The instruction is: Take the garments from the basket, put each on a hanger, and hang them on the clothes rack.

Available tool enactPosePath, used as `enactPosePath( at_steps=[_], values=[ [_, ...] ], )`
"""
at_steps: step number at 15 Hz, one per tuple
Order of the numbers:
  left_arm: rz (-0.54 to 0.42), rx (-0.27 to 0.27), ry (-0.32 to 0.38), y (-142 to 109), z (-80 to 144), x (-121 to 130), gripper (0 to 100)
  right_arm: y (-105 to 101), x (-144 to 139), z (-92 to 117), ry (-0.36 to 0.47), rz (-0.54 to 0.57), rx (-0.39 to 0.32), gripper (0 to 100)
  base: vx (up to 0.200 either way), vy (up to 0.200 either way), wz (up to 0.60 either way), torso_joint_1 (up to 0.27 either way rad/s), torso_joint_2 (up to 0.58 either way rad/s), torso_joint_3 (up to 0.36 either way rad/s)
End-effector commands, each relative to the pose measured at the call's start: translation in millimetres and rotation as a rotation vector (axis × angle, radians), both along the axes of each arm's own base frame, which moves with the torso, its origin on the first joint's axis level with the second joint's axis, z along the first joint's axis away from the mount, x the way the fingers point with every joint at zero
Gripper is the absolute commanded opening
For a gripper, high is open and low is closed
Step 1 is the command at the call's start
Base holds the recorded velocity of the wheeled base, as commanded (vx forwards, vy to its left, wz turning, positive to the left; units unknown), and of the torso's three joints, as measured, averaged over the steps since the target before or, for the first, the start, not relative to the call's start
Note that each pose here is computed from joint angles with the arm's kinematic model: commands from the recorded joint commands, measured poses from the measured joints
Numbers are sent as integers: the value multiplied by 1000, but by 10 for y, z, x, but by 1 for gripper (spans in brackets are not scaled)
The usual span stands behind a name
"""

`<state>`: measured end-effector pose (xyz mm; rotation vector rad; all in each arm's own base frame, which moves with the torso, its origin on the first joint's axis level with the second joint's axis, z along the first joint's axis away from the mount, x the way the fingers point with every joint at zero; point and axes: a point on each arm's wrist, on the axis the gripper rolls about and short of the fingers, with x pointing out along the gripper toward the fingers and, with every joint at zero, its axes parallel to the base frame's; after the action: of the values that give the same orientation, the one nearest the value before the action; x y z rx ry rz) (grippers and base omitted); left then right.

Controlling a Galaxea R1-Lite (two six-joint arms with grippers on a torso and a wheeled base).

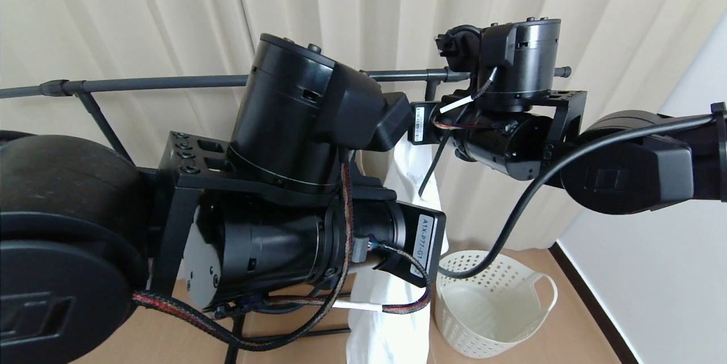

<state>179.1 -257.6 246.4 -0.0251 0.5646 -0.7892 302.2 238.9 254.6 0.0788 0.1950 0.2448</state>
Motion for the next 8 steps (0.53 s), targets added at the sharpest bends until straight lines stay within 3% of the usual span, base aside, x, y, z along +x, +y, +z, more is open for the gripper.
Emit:
enactPosePath(
  at_steps=[1,4,6,8],
  values=[
    [56,22,-7,84,-29,55,0,-115,-38,86,-14,-25,8,0,0,0,0,0,0,0],
    [138,63,-30,336,-59,228,0,-380,-122,141,-14,-76,-1,0,0,0,0,0,0,0],
    [227,120,-92,463,-59,402,0,-524,-235,157,-15,-106,-7,0,0,0,0,0,0,0],
    [299,132,-143,440,-57,630,0,-616,-363,104,5,-108,-19,0,0,0,0,0,0,0]
  ],
)
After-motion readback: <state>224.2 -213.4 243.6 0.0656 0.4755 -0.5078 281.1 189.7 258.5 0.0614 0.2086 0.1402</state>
